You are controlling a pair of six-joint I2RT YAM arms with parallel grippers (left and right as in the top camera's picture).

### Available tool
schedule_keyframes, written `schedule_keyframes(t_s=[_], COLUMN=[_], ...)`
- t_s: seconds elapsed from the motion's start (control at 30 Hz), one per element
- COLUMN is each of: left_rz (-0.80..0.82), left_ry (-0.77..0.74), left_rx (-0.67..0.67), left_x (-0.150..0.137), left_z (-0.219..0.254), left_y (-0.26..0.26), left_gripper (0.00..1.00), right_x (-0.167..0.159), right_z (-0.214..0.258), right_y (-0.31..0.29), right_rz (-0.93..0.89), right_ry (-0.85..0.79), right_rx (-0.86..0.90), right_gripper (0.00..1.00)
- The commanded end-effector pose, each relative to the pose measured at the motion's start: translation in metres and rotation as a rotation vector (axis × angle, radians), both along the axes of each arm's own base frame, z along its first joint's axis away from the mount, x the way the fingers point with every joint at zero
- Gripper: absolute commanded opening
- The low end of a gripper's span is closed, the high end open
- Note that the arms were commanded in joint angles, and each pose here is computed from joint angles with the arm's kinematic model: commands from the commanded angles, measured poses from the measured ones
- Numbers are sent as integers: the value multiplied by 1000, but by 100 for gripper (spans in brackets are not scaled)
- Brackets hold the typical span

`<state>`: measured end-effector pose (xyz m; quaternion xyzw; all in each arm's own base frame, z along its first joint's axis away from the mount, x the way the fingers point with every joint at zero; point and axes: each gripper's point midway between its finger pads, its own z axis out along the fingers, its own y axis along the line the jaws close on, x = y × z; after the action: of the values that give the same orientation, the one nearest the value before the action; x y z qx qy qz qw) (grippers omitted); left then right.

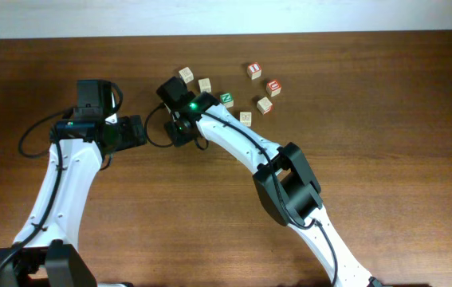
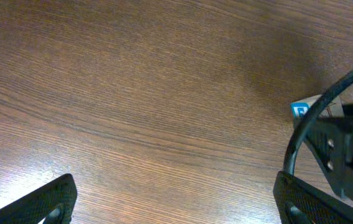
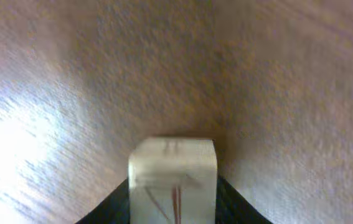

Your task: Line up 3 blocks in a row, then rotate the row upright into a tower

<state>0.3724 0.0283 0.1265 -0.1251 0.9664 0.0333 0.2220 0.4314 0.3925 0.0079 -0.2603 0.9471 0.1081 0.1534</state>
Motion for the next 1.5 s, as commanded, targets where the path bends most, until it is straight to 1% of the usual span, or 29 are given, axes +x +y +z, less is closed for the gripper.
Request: schedule_keyframes(t_s=[0.0, 0.07, 0.17, 0.2, 0.27, 0.3, 0.33, 0.37, 0.4, 0.43, 0.5, 0.63, 0.73, 0.8, 0.87, 0.9, 0.93, 1.03, 1.07, 1.13, 1.17, 1.23, 1.3, 1.4, 1.47], left_rz=[19, 19, 19, 19, 19, 19, 19, 19, 19, 19, 19, 19, 19, 19, 19, 19, 19, 19, 19, 19, 19, 19, 19, 19, 19], left_ry=[-19, -19, -19, -19, -19, -19, -19, -19, -19, -19, -19, -19, -19, -19, -19, -19, -19, -19, -19, -19, -19, -19, -19, -19, -19], left_rx=[1, 1, 1, 1, 1, 1, 1, 1, 1, 1, 1, 1, 1, 1, 1, 1, 1, 1, 1, 1, 1, 1, 1, 1, 1], left_x=[5, 5, 5, 5, 5, 5, 5, 5, 5, 5, 5, 5, 5, 5, 5, 5, 5, 5, 5, 5, 5, 5, 5, 5, 5], left_z=[6, 6, 6, 6, 6, 6, 6, 6, 6, 6, 6, 6, 6, 6, 6, 6, 6, 6, 6, 6, 6, 6, 6, 6, 6], left_y=[2, 2, 2, 2, 2, 2, 2, 2, 2, 2, 2, 2, 2, 2, 2, 2, 2, 2, 2, 2, 2, 2, 2, 2, 2], left_gripper=[99, 99, 99, 99, 99, 99, 99, 99, 99, 99, 99, 99, 99, 99, 99, 99, 99, 99, 99, 99, 99, 99, 99, 99, 99], right_x=[-2, -19, -48, -58, -62, -56, -48, -42, -30, -22, -17, -5, -7, -3, 8, 16, 20, 24, 24, 22, 20, 9, 0, -36, -49], right_z=[9, 11, 6, 6, 6, 6, 6, 7, 10, 12, 13, 18, 22, 21, 21, 22, 23, 19, 16, 15, 14, 16, 26, 24, 20], right_y=[-14, -45, -84, -93, -100, -98, -86, -75, -57, -47, -40, -21, -2, -2, -7, -10, -10, -6, -7, -8, -10, -20, -29, -62, -89], right_rz=[-96, -193, -223, -227, -236, -238, -231, -207, -106, -10, 71, 152, 178, 172, 71, -18, -57, -72, -71, -71, -70, -87, -139, -240, -295], right_ry=[45, 156, 316, 355, 379, 363, 342, 324, 270, 208, 147, 47, 5, -21, -47, -66, -75, -84, -79, -72, -64, -18, 22, 178, 263], right_rx=[-24, -91, -206, -242, -263, -244, -187, -136, -59, -37, -37, -11, 13, -5, -19, -23, -16, 2, -2, -9, -17, -49, -61, -177, -252], right_gripper=[38, 35, 35, 36, 36, 36, 37, 43, 53, 56, 56, 56, 56, 56, 55, 53, 52, 47, 43, 32, 28, 25, 24, 24, 24])
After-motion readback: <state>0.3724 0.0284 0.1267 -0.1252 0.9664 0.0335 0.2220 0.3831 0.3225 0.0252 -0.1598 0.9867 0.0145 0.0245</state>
